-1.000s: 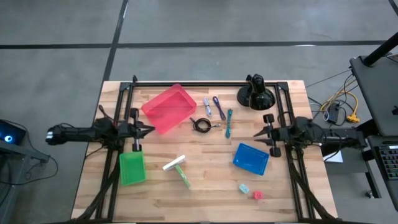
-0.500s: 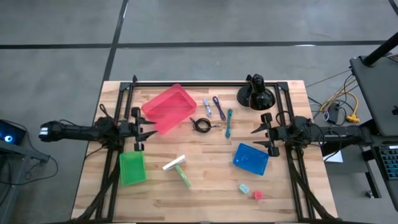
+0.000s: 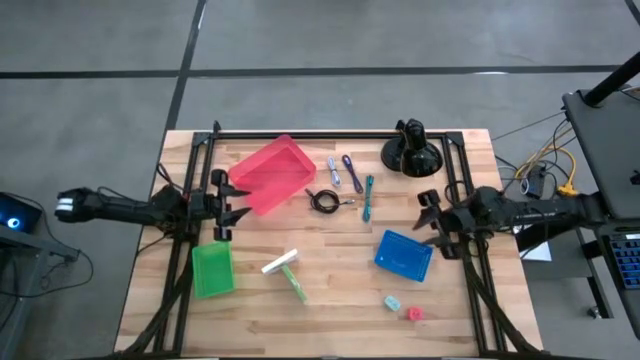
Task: Pick and place items into bin
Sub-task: Put the blue charger adapter into the green bin
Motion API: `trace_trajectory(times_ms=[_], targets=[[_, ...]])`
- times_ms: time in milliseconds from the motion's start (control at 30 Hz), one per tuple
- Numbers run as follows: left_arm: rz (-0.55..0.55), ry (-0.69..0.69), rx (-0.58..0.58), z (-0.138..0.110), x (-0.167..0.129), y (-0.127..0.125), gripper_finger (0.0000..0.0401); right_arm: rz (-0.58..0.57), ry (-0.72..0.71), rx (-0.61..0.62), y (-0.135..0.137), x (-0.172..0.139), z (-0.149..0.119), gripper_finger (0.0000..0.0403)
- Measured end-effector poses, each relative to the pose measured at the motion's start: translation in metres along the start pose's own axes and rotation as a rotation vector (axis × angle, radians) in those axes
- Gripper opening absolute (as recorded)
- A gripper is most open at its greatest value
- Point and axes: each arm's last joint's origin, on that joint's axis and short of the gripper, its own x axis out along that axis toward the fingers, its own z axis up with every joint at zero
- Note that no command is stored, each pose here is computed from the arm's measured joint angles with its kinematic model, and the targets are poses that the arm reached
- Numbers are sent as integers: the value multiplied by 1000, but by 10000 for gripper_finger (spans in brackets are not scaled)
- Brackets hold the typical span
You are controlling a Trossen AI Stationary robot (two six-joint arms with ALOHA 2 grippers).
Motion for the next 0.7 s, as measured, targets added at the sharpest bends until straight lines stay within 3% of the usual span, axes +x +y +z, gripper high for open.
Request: trace_trajectory(times_ms=[167, 300, 467, 633, 700], targets=[[-6, 40, -22, -6, 3, -1, 171, -4, -126, -30, 0, 1, 13, 178], [-7, 49, -91, -6, 4, -1, 171, -22, -156, 49, -3, 5, 23, 178], [-8, 56, -110, -7, 4, -1, 171, -83, -173, 17, -10, 20, 41, 178], [-18, 69, -160, -9, 4, -2, 171, -81, -82, 66, -21, 47, 53, 178], [-35, 75, -167, -9, 3, -3, 171, -167, 2, 98, -28, 59, 56, 177]])
